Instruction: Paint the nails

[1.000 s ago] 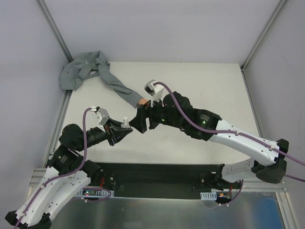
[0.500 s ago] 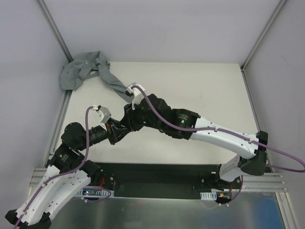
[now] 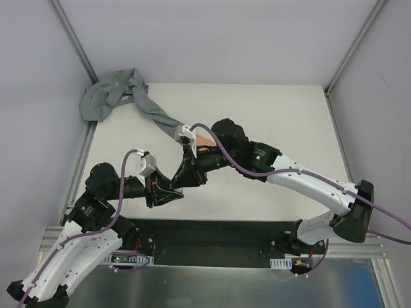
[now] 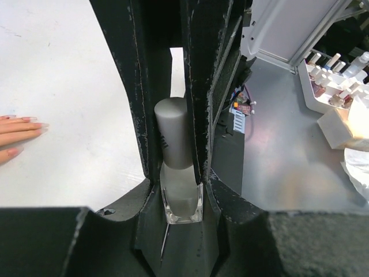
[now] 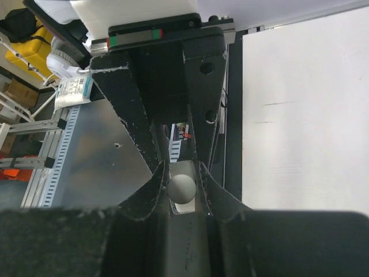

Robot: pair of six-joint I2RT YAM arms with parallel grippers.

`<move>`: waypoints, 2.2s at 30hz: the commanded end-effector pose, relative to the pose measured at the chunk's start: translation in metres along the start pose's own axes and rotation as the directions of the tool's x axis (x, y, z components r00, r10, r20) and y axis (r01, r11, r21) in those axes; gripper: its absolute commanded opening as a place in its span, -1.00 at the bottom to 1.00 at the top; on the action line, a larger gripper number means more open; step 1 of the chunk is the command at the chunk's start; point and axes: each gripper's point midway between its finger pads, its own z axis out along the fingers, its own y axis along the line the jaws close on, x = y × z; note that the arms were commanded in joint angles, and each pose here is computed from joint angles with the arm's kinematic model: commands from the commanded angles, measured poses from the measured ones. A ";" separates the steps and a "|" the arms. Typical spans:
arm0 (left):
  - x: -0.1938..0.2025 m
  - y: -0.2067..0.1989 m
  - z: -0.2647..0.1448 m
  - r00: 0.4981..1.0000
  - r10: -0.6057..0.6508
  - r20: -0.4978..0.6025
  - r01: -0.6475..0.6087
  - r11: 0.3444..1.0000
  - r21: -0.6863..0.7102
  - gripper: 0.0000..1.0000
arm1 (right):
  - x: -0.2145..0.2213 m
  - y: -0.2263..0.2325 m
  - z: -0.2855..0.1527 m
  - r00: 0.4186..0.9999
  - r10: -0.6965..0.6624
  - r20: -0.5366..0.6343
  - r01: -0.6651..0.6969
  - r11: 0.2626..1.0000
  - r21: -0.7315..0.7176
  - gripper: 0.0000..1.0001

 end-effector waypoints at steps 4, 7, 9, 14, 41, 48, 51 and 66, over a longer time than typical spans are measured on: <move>-0.037 -0.001 -0.002 0.984 0.143 0.107 -0.139 0.989 -0.041 -1.00 | -0.024 0.002 -0.016 0.993 0.032 0.115 -0.043 0.994 0.096 -0.27; -0.035 0.011 -0.003 0.986 0.132 0.101 -0.122 0.987 -0.102 -1.00 | -0.032 -0.022 -0.031 0.979 0.102 0.178 -0.151 0.945 0.289 0.17; -0.036 0.023 -0.004 0.986 0.128 0.104 -0.109 0.980 -0.167 -1.00 | -0.032 -0.038 -0.042 0.962 0.148 0.229 -0.233 0.883 0.407 0.38; -0.037 0.038 -0.007 0.986 0.125 0.113 -0.093 0.962 -0.255 -1.00 | -0.039 -0.047 -0.056 0.945 0.151 0.290 -0.293 0.783 0.548 0.48; -0.034 -0.008 0.003 0.996 0.054 0.074 -0.056 0.998 0.024 -1.00 | -0.015 0.049 -0.018 0.999 -0.032 0.023 0.037 0.961 -0.273 -0.99; -0.025 -0.032 0.005 0.999 0.023 0.046 -0.032 0.979 0.201 -1.00 | -0.007 0.044 -0.036 1.000 0.016 0.025 -0.006 0.939 -0.344 -0.99; -0.028 -0.025 0.005 0.995 0.063 0.080 -0.074 0.986 0.150 -1.00 | -0.011 0.035 -0.038 0.998 0.030 0.047 -0.015 0.957 -0.290 -0.99; -0.027 0.059 0.003 0.993 0.070 0.095 -0.040 0.956 -0.289 -1.00 | -0.041 -0.041 -0.045 0.933 0.213 0.290 -0.322 0.854 0.410 0.19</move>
